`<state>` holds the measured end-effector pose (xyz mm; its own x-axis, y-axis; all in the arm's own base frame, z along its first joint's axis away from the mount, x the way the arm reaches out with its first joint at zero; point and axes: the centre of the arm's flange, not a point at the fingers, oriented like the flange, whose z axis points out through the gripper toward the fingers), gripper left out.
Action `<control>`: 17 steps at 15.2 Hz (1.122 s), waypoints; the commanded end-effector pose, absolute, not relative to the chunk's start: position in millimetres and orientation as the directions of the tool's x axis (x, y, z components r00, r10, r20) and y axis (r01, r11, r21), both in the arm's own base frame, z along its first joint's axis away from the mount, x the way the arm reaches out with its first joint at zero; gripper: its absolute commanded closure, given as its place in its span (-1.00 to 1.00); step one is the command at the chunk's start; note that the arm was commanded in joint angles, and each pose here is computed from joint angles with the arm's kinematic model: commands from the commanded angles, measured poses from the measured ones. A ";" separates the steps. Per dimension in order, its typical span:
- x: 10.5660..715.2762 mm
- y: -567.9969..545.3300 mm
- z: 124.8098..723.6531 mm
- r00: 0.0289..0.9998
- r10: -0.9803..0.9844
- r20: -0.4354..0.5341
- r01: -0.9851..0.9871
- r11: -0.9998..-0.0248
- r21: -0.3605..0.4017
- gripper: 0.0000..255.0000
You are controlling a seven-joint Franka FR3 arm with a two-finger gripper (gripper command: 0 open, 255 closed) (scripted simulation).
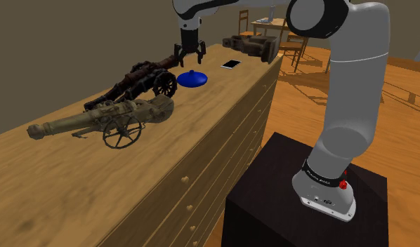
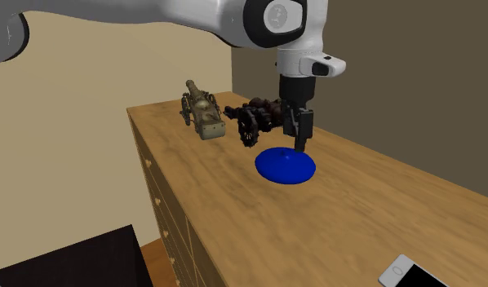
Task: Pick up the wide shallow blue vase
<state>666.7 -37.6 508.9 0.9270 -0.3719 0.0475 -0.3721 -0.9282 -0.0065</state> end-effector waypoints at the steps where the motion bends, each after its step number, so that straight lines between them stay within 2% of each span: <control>1: 666.5 -33.8 489.7 0.930 -0.367 0.038 -0.367 -0.930 -0.006 -1.00; 3: 666.5 -33.8 489.7 0.930 -0.367 0.038 -0.367 -0.930 -0.006 -1.00; 4: 666.7 -35.0 488.4 0.930 -0.367 0.038 -0.367 -0.930 -0.006 1.00; 12: 668.7 -33.3 487.9 0.930 -0.367 0.038 -0.367 -0.930 -0.006 1.00; 17: 666.5 -33.8 510.8 0.930 -0.367 0.038 -0.367 -0.930 -0.006 1.00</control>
